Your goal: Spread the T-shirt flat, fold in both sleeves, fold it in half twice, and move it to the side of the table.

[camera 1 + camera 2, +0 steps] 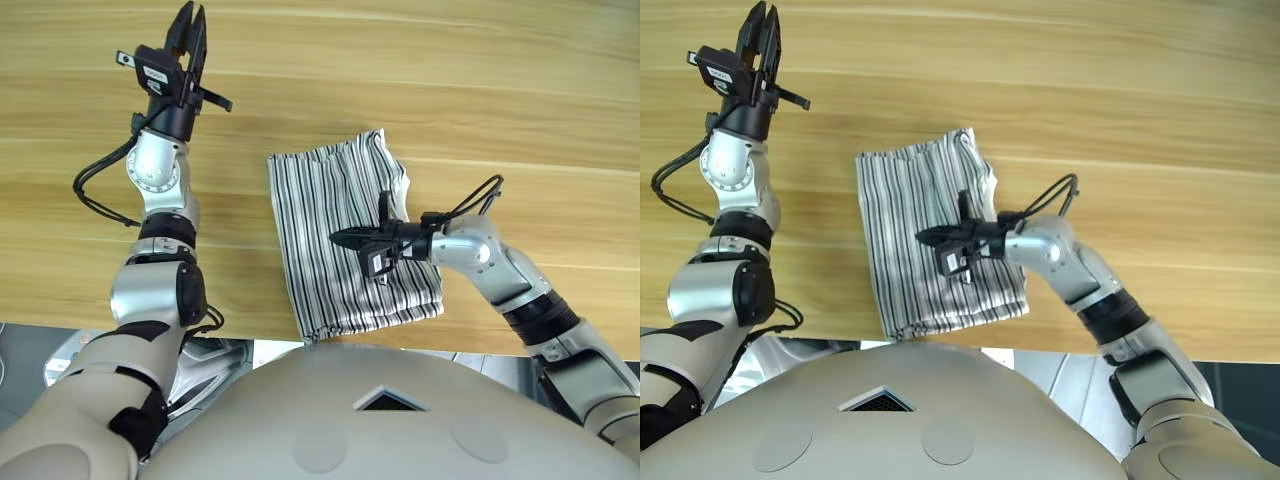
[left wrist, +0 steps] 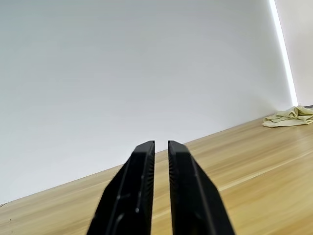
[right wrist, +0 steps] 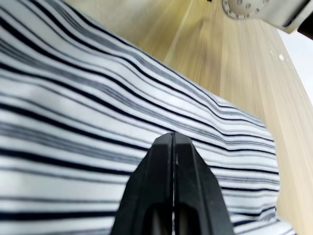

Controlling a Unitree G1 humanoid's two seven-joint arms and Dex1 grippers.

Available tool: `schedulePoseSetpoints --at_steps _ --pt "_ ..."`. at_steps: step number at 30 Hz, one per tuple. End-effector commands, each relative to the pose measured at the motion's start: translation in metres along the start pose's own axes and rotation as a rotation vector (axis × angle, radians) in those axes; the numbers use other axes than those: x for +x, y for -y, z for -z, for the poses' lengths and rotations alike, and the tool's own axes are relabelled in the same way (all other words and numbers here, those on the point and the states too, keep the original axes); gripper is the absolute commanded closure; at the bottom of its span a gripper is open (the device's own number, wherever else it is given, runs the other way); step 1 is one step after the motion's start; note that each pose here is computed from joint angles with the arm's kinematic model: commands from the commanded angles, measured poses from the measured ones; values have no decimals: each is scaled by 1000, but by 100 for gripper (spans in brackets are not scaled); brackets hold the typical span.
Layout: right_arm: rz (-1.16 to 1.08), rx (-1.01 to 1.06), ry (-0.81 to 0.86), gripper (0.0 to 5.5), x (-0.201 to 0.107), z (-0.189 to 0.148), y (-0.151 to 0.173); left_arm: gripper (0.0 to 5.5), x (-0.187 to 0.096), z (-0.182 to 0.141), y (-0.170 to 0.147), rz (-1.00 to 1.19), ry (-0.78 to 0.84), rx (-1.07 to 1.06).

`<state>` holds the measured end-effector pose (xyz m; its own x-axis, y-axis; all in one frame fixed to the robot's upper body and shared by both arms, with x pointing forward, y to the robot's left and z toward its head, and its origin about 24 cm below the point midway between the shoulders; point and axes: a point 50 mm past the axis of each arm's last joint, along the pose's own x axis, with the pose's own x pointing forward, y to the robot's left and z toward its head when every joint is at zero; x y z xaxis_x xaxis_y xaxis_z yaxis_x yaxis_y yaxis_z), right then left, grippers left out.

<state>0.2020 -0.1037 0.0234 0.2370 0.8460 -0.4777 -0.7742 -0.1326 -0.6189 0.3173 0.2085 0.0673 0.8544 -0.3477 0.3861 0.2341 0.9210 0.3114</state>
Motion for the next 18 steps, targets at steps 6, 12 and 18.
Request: schedulePoseSetpoints --at_steps 6,12,18 --pt "83 17 -286 548 12 56 9 498 3 1 8 22 -1 -10" --pt "138 52 -295 548 21 63 13 498 2 1 10 27 -5 -15" --pt "179 65 -49 548 9 24 20 498 -3 4 19 120 -28 -9"
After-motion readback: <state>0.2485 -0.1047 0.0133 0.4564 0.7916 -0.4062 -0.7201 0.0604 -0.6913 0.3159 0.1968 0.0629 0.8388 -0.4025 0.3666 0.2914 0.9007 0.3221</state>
